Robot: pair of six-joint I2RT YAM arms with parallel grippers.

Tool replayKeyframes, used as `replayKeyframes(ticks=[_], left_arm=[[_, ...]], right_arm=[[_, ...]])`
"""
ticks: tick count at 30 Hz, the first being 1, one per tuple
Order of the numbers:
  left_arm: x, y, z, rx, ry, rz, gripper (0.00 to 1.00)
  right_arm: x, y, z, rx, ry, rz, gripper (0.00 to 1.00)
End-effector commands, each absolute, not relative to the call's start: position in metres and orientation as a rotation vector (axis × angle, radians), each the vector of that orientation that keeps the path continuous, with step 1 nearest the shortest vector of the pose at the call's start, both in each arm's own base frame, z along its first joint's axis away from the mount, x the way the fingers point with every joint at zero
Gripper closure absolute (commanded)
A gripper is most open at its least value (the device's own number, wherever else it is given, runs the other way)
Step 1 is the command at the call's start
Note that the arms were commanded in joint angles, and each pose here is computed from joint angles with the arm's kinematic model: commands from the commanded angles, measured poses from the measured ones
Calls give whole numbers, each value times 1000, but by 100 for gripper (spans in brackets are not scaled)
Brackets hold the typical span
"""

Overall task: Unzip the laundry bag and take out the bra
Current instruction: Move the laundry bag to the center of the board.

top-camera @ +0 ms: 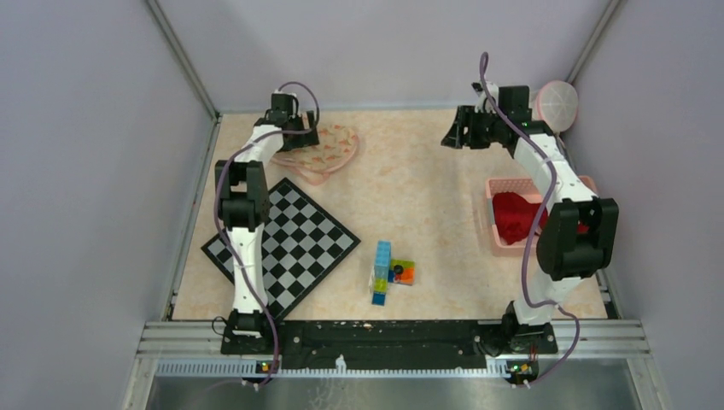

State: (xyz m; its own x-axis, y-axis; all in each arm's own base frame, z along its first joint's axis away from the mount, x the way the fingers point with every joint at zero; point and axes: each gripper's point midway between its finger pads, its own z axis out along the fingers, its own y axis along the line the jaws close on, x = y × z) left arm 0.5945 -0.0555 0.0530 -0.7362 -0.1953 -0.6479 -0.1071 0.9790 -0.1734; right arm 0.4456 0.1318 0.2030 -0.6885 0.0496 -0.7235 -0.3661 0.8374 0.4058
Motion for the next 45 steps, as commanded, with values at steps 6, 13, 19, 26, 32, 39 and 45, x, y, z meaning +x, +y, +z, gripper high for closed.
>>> replayKeyframes(ticks=[6,13,19,26,32,39,45], left_arm=[[603,-106,210,207,2012,-349,1],[576,-110,219,319,2016,-339,1],[553,-107,208,304,2056,-337,1],[532,-105,190,301,2112,-344,1],[525,-103,182,298,2154,-346,1],[526,-100,190,316,2146,-318,1],[523,-93,190,299,2171,-273,1]], right_arm=[[522,69,262,-181,2041,400,41],[565,-14,256,-71,2016,196,41],[592,-91,226,-35,2047,18,41],[622,-145,199,-69,2045,-183,40],[647,-164,188,-103,1999,-288,41],[668,-181,159,-109,2010,-367,42],[669,-195,142,-138,2029,-463,45]])
